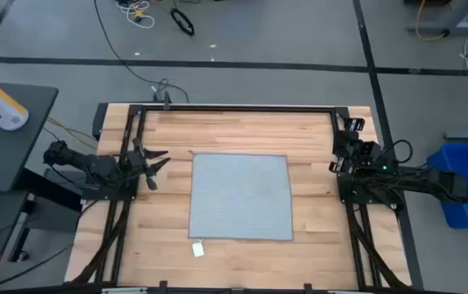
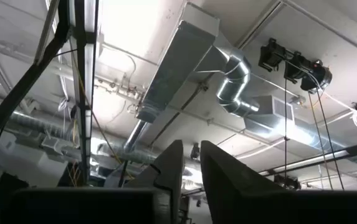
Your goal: Fold microfiber towels
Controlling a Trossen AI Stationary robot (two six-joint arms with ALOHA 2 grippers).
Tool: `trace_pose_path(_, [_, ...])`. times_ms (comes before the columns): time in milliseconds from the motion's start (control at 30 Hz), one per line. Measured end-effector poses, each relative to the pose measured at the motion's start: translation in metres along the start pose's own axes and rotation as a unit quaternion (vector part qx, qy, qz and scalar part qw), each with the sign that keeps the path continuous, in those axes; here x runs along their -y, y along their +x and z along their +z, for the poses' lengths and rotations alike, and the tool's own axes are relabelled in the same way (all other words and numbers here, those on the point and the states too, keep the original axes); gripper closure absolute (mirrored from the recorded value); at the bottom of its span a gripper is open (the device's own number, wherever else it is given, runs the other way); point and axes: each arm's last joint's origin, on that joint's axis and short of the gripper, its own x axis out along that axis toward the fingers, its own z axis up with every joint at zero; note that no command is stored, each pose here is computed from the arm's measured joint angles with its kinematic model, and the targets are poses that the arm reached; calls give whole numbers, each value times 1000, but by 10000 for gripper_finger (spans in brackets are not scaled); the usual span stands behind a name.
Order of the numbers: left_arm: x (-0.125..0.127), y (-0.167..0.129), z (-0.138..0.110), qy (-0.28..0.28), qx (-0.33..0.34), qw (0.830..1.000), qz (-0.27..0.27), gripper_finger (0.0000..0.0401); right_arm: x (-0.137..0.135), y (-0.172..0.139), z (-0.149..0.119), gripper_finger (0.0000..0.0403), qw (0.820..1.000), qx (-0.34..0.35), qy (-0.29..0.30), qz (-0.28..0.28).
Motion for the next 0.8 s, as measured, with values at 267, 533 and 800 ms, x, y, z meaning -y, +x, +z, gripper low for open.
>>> trace_pose_path(267, [0, 0, 0, 0, 0, 1000, 0, 285, 0, 0, 0, 382, 1000, 0, -1, 0])
trace_pose_path(533, [0, 0, 0, 0, 0, 1000, 0, 285, 0, 0, 0, 386, 1000, 0, -2, 0])
trace_pose_path(800, [0, 0, 0, 0, 0, 1000, 0, 285, 0, 0, 0, 321, 1000, 0, -2, 0])
